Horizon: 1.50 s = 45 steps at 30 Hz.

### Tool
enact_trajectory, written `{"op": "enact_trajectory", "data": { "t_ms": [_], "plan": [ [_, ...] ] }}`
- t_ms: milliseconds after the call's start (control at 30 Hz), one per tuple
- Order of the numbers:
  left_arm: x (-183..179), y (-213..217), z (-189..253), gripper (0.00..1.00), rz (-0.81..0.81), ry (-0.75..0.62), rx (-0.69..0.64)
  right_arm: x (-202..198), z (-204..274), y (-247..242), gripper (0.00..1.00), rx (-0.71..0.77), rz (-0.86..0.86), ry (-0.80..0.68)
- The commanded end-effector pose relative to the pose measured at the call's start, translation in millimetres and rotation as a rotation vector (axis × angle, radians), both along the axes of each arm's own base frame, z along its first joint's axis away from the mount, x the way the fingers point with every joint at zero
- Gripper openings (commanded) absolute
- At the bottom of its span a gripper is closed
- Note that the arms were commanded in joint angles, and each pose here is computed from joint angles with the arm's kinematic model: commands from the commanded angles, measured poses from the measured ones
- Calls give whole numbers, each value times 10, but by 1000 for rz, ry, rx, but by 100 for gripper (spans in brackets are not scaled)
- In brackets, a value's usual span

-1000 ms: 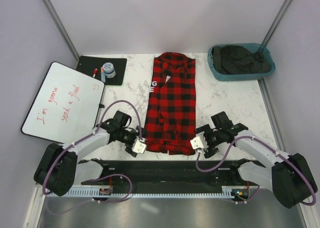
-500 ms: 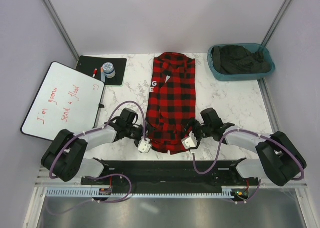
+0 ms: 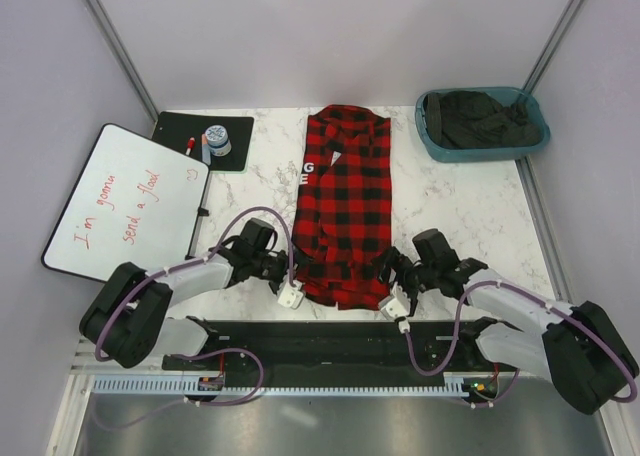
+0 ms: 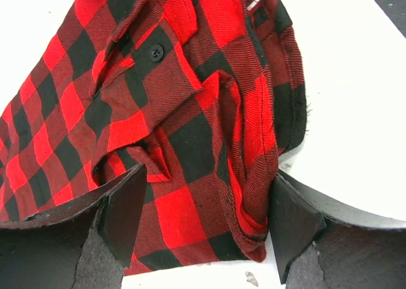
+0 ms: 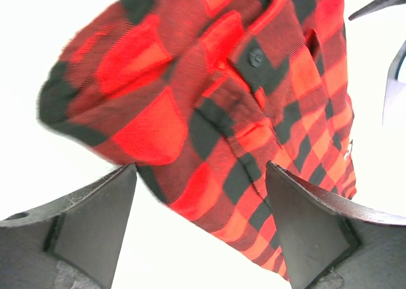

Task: Fold and stack the long sleeve shirts
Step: Fold the shirt

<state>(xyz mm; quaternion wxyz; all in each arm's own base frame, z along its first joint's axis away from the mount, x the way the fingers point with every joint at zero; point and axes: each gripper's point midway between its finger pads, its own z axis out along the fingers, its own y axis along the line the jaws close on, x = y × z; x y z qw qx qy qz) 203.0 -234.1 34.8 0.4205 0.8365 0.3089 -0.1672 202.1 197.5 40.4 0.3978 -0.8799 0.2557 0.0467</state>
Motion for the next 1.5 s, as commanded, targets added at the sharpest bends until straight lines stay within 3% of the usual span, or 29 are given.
{"op": "enact_trajectory", "data": {
  "t_ms": [0, 167, 333, 433, 467, 567, 600, 700, 733, 767, 933, 1100, 1267, 1467],
  "plan": [
    [-171, 155, -177, 80, -17, 24, 74, -556, -375, -274, 93, -118, 66, 182],
    [-152, 152, -173, 80, -12, 27, 79, -526, -459, -239, 93, -131, 52, 232],
    [-112, 82, -183, 80, -12, 51, 88, -206, -427, -19, 87, -121, 16, 212],
    [-45, -5, -129, 78, 7, 71, 86, -149, -448, 31, 70, -121, -10, 233],
    [-19, -39, -111, 76, 8, 72, 82, -134, -434, 57, 59, -113, -9, 223],
    [-56, -88, -81, 56, 6, 81, 80, -160, -391, 73, 43, -99, -39, 235],
    [-111, -119, -74, 36, -2, 90, 80, -171, -377, 70, 40, -98, -45, 235],
    [-302, -168, -18, 6, -12, 115, 81, -281, -281, 87, 21, -82, -62, 236],
    [-395, -144, -40, 2, -18, 130, 93, -338, -276, 81, 15, -82, -72, 248],
    [-474, -137, -27, 2, -17, 150, 93, -433, -205, 100, 1, -72, -79, 259],
    [-986, -50, 191, 2, -70, 197, 61, -761, 18, 61, 0, -10, -102, 283],
    [-1004, 50, 241, 2, -14, 183, 58, -742, 213, -12, 0, 43, -178, 252],
    [-834, -55, 350, 2, 33, 174, 46, -548, 322, 48, 0, 71, -248, 222],
    [-186, -311, 743, 2, 129, 232, -23, 127, 668, 66, 0, 135, -367, 219]
  ]
}}
